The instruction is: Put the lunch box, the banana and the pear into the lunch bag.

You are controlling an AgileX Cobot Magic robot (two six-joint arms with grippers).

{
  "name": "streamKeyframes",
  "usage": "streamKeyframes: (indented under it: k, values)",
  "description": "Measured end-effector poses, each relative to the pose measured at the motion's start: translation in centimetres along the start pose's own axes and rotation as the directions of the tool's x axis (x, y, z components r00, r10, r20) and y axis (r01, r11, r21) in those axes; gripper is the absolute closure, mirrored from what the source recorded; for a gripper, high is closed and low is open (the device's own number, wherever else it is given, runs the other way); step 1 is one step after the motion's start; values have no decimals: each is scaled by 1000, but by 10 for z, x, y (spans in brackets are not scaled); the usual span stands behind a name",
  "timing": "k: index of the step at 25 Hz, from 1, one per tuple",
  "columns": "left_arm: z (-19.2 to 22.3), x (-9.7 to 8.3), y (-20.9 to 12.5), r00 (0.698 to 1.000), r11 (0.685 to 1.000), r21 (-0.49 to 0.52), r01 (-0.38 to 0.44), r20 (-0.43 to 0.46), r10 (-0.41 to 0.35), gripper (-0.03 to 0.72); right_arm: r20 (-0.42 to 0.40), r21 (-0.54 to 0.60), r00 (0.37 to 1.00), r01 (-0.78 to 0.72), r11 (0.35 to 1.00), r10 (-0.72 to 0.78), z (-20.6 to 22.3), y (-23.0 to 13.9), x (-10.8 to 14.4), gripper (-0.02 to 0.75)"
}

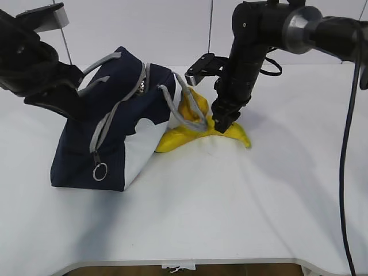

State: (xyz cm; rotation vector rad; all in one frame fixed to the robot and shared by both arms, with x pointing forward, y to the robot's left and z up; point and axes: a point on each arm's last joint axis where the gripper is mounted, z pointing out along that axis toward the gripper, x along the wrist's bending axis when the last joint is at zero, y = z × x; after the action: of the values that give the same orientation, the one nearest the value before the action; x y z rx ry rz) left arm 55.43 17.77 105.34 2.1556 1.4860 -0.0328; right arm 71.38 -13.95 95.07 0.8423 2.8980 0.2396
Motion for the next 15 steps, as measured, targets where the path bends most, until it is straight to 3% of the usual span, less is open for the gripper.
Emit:
streamKeyframes:
  k: [4, 6, 15]
  values:
    - [0, 0, 0, 1000, 1000, -2, 0, 0, 0, 690, 0, 5, 999, -38, 999, 38, 0, 0, 0, 296]
    - [0, 0, 0, 1000, 1000, -2, 0, 0, 0, 690, 6, 10, 999, -40, 999, 40, 0, -1, -1, 200]
    - [0, 0, 0, 1000, 1000, -2, 0, 0, 0, 690, 2, 18, 999, -42, 999, 42, 4, -2, -1, 159]
